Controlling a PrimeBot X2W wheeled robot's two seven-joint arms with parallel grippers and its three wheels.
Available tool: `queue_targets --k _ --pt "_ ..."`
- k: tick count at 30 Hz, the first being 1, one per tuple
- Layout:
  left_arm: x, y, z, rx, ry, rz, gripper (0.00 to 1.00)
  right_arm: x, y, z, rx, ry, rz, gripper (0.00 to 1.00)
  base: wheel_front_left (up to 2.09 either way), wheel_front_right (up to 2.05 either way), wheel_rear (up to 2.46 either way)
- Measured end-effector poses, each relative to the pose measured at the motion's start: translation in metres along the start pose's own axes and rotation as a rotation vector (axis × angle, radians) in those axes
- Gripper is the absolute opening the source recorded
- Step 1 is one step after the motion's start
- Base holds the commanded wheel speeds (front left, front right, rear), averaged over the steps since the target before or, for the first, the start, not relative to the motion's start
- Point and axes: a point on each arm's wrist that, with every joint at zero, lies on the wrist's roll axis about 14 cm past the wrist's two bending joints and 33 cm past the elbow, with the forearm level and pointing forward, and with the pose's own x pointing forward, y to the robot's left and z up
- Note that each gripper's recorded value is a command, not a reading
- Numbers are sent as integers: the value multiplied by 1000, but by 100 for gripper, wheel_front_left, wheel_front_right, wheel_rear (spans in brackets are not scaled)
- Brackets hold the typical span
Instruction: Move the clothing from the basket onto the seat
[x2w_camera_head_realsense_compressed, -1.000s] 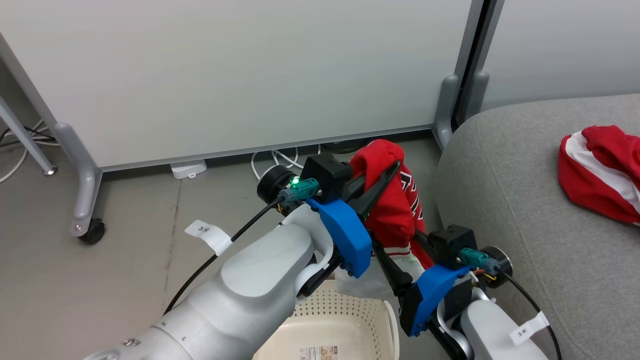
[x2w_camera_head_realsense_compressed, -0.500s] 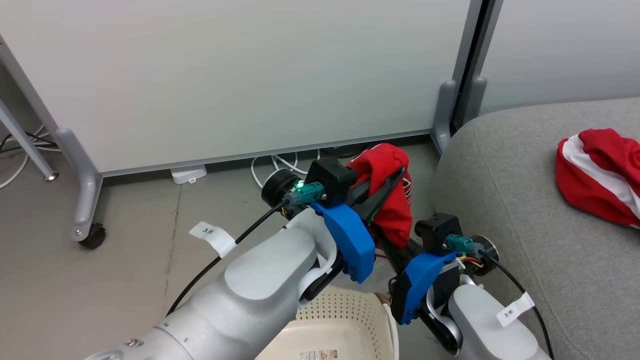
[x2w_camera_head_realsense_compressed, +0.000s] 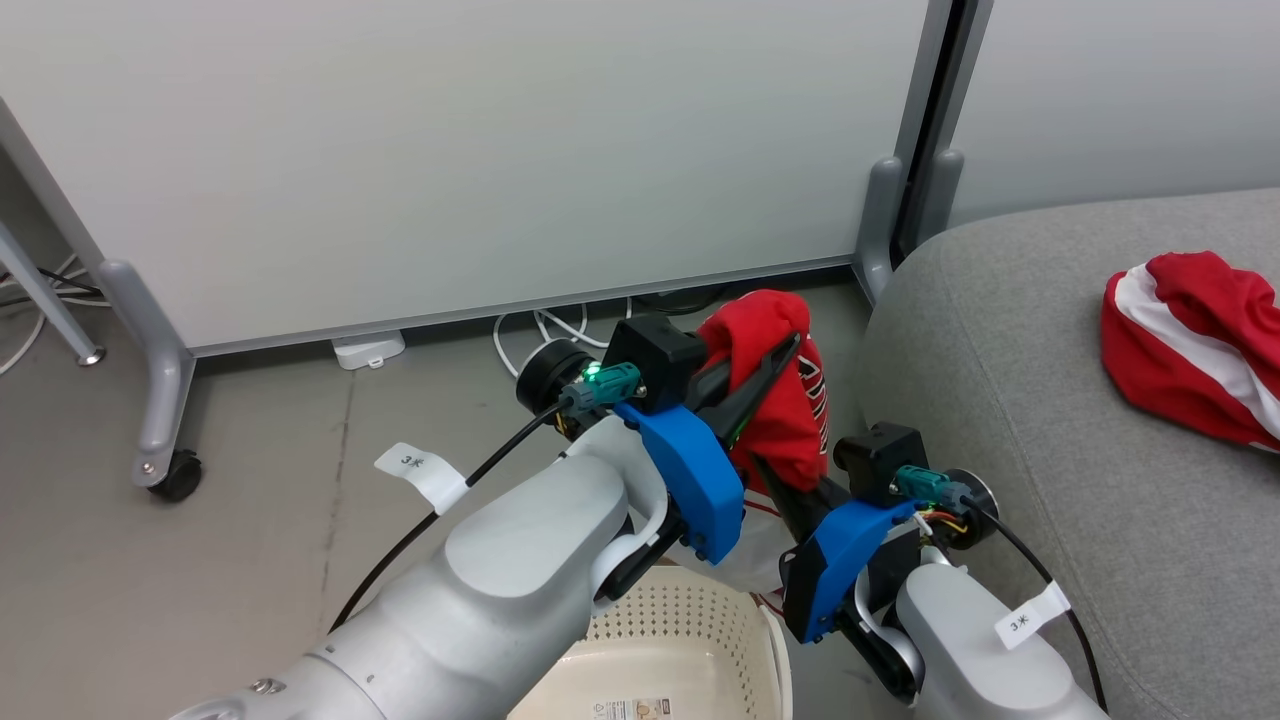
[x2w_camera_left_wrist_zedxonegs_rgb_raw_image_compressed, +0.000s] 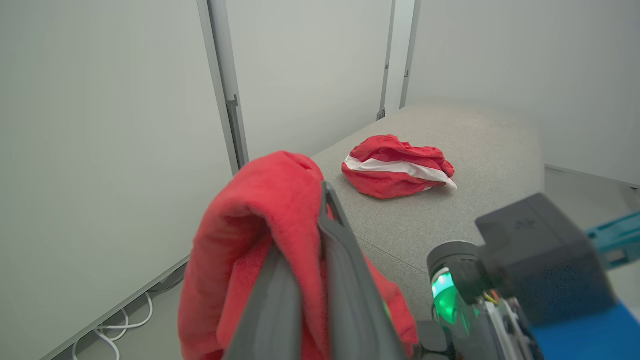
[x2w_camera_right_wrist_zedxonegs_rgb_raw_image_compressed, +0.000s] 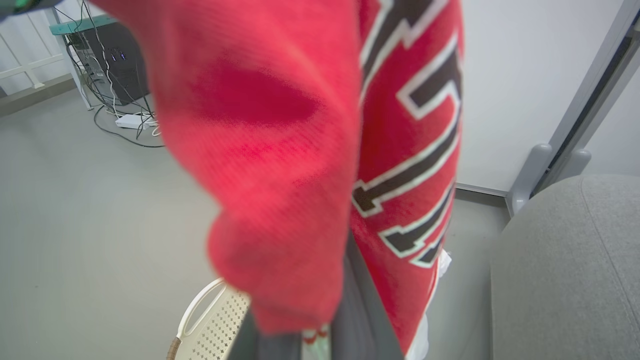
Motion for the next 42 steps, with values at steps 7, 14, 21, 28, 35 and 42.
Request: queue_targets --k 7,14,21,28,35,42 --pt "0 1 -2 -8 6 4 100 0 -4 -1 -1 2 -9 0 0 0 0" --pt "-1 3 -5 -18 14 12 100 1 -7 1 5 -9 -19 0 0 0 0" --pt "-5 12 -6 -42 2 45 100 2 -13 4 11 -23 -36 0 0 0 0" --pt "-24 33 -11 -103 -49 131 100 0 -25 6 12 -37 -71 0 0 0 0" --pt "-50 54 -22 -115 -95 217 100 -2 -40 13 0 -71 -111 0 0 0 0" --pt "-72 62 -35 -100 -122 288 100 -17 -60 23 -10 -104 -170 0 0 0 0"
